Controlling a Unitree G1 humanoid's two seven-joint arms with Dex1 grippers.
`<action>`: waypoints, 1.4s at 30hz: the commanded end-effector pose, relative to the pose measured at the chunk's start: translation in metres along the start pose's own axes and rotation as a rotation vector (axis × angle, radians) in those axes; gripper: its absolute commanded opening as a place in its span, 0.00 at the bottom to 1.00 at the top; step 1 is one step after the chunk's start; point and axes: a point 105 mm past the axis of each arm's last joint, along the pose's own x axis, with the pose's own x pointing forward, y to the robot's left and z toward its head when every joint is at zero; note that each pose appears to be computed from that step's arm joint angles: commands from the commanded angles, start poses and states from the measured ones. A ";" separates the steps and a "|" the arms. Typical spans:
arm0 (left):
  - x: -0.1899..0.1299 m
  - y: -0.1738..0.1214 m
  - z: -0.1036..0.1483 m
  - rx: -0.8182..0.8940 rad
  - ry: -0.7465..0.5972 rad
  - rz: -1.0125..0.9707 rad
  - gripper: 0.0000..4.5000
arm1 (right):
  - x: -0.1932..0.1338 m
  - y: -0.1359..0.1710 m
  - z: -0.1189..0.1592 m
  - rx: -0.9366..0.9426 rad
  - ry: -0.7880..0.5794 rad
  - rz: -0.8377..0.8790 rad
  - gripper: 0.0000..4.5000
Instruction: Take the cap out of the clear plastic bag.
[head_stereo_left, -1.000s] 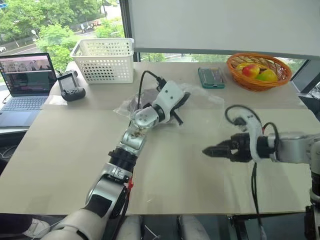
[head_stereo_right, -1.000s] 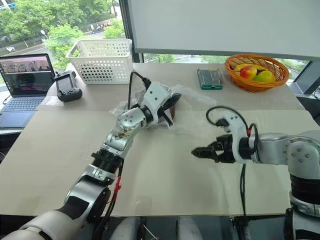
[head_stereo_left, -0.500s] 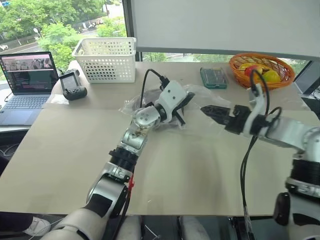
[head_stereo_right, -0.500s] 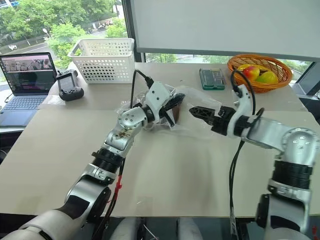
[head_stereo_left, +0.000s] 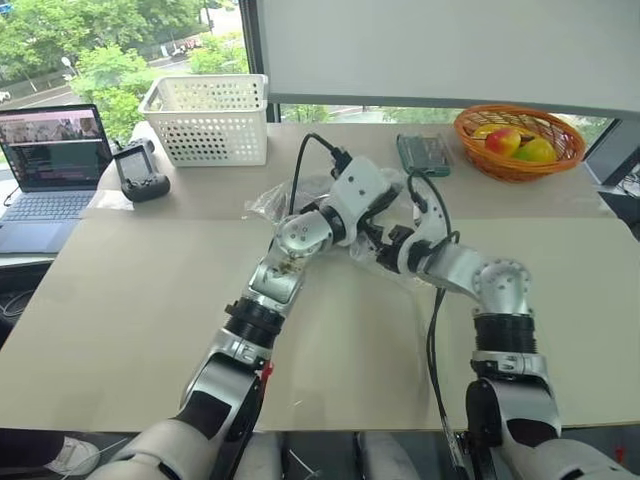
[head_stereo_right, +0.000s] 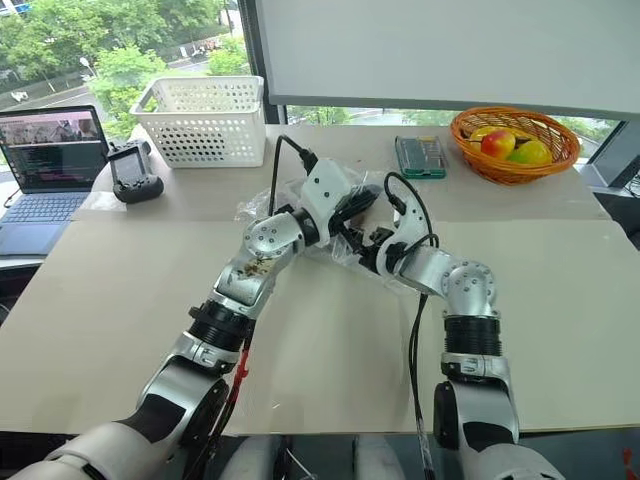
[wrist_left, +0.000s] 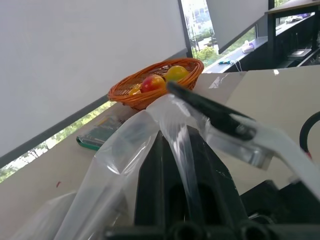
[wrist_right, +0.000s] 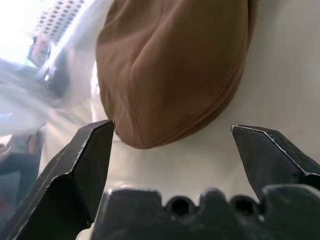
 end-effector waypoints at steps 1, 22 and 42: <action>0.002 -0.008 0.028 0.021 -0.085 -0.016 0.00 | 0.013 -0.001 0.005 -0.038 -0.034 -0.027 0.99; -0.007 -0.007 0.018 0.013 -0.042 0.024 0.00 | 0.042 0.017 -0.014 0.089 -0.020 0.117 0.48; -0.007 -0.011 0.010 0.041 -0.031 0.010 0.00 | -0.035 0.041 0.008 -0.130 -0.008 0.183 0.01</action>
